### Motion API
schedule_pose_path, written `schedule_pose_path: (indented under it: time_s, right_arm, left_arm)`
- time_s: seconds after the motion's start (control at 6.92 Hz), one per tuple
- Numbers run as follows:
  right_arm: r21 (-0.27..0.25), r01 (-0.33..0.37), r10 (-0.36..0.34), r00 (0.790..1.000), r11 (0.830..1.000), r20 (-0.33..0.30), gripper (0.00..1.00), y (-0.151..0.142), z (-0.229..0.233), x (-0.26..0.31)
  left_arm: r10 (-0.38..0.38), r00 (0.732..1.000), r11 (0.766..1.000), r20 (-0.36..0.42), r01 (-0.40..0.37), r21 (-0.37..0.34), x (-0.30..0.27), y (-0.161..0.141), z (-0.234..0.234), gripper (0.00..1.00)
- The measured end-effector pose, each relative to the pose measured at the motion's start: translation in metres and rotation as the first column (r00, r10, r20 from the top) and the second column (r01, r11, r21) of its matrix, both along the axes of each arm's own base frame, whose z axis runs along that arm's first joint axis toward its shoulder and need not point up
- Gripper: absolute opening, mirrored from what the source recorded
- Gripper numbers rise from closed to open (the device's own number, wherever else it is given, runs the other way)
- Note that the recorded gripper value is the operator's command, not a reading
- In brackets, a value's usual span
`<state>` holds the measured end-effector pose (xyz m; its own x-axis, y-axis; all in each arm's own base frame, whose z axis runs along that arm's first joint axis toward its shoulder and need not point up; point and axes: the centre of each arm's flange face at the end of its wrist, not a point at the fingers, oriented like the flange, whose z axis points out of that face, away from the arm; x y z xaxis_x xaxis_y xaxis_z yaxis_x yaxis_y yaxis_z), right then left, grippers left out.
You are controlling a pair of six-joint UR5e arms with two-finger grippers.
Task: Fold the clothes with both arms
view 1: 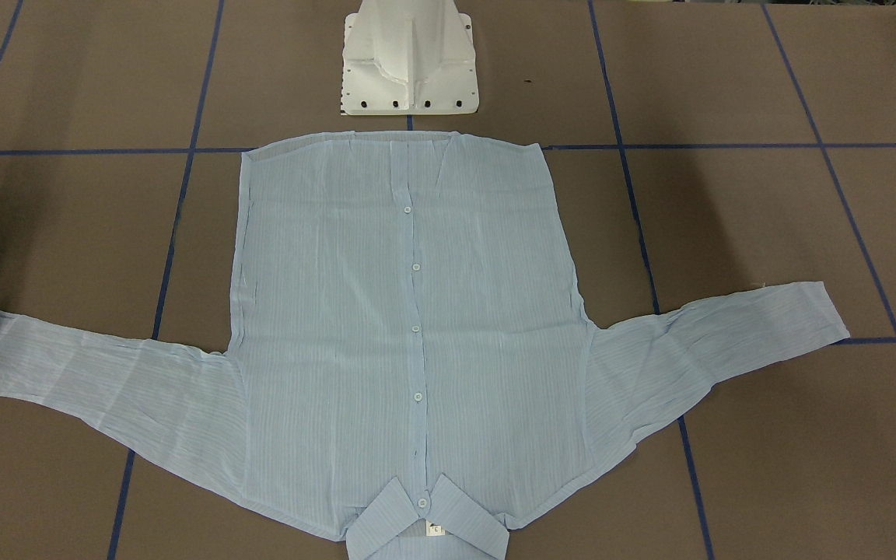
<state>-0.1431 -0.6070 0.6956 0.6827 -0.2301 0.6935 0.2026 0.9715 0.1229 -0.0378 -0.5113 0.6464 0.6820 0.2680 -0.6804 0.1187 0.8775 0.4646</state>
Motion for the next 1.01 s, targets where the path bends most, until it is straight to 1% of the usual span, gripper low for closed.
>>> schedule_pose_path:
  time_s: [0.14, 0.29, 0.72, 0.87, 1.01]
  right_arm:
    - [-0.002, 0.003, -0.003, 1.000, 1.000, -0.001, 0.14, -0.001, 0.000, -0.003]
    - [-0.004, 0.004, -0.004, 1.000, 1.000, -0.001, 0.00, -0.002, 0.001, -0.004]
    - [-0.016, 0.003, -0.003, 1.000, 1.000, -0.003, 0.00, 0.000, 0.006, -0.003]
    - [-0.007, -0.002, 0.002, 1.000, 1.000, 0.002, 0.00, -0.001, -0.001, -0.003]
    - [0.012, -0.031, 0.030, 0.999, 0.999, 0.024, 0.00, -0.008, -0.030, -0.005]
  left_arm:
    - [-0.001, 1.000, 1.000, 0.000, 0.001, 0.002, 0.000, 0.000, 0.000, 1.00]
    - [-0.002, 1.000, 1.000, 0.000, 0.002, 0.002, 0.000, 0.000, 0.000, 1.00]
    - [-0.004, 1.000, 1.000, -0.002, 0.004, 0.003, 0.000, -0.001, -0.002, 1.00]
    - [-0.005, 1.000, 1.000, -0.003, 0.005, 0.002, 0.000, -0.001, -0.002, 1.00]
    - [-0.005, 1.000, 1.000, -0.004, 0.005, 0.003, 0.000, -0.001, -0.002, 1.00]
